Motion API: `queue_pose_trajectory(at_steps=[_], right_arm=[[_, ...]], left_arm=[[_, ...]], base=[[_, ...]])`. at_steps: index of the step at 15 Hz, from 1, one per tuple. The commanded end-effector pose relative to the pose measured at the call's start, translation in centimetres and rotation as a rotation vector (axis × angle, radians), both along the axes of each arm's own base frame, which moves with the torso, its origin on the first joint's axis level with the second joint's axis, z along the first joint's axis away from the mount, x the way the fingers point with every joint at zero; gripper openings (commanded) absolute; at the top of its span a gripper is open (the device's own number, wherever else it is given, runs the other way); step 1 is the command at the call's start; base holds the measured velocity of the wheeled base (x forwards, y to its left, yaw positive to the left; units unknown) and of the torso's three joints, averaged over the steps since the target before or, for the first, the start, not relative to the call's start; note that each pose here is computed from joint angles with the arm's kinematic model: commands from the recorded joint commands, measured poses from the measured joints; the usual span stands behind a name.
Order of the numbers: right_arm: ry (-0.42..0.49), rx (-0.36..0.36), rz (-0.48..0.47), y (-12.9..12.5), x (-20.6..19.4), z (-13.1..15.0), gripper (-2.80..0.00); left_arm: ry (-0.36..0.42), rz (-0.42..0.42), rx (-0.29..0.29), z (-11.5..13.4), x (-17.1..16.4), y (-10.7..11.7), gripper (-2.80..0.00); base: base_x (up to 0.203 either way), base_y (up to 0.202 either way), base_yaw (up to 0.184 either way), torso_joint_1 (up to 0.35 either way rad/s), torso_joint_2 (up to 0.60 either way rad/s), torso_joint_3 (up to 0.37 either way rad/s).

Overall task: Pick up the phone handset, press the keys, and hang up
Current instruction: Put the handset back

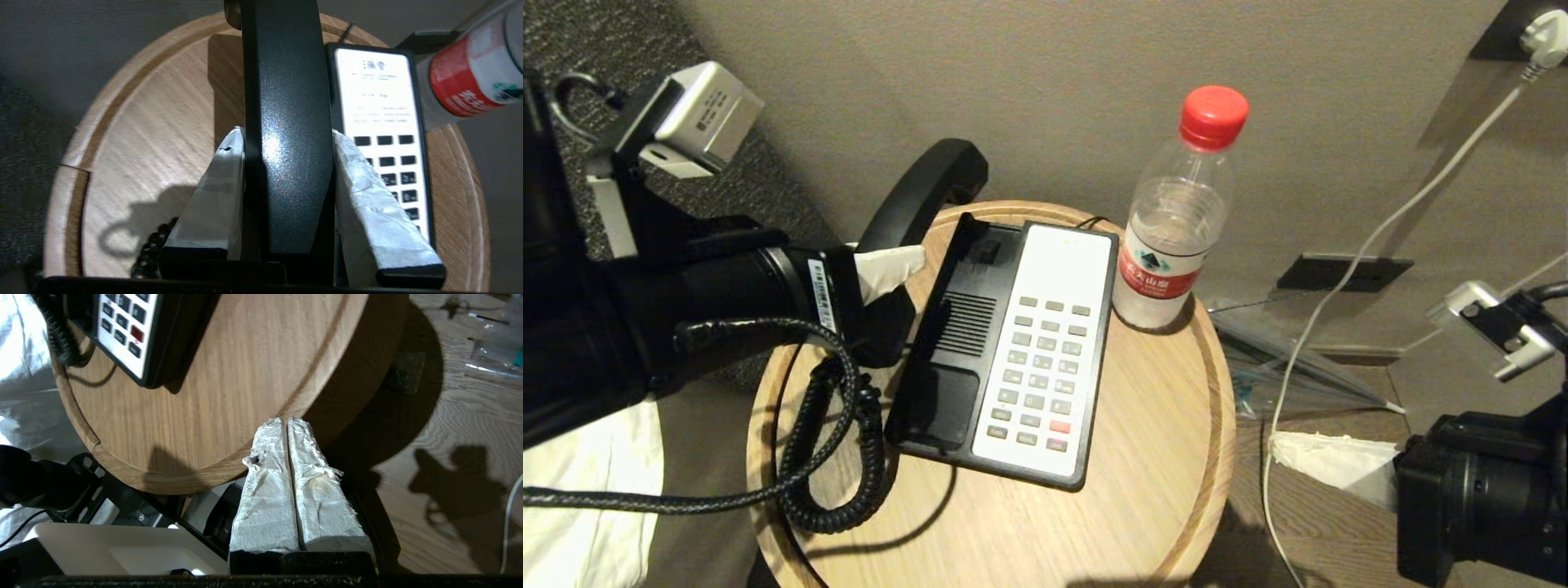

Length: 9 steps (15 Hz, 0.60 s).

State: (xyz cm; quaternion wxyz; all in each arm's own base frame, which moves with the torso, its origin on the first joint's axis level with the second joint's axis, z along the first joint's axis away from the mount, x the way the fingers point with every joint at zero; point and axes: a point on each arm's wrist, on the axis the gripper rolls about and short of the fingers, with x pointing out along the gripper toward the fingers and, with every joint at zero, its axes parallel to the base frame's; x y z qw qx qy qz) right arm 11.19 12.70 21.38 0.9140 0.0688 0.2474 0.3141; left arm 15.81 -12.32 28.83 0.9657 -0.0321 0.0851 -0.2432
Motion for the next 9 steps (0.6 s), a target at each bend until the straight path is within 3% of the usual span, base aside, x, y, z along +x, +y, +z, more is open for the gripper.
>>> queue_pose_trajectory(at_steps=[1,9], right_arm=[[0.006,-0.004,-0.009,-0.1,0.1,-0.2,-2.8],[0.021,-0.018,-0.016,-0.5,0.0,-0.9,-2.8]], left_arm=[[0.012,-0.026,-0.006,-0.3,-0.5,-0.3,-2.8],[0.043,-0.043,0.028,-2.1,-2.0,0.4,-2.8]], base=[[0.0,0.0,0.0,0.0,0.0,0.0],[0.0,0.0,0.0,0.0,0.0,0.0]])
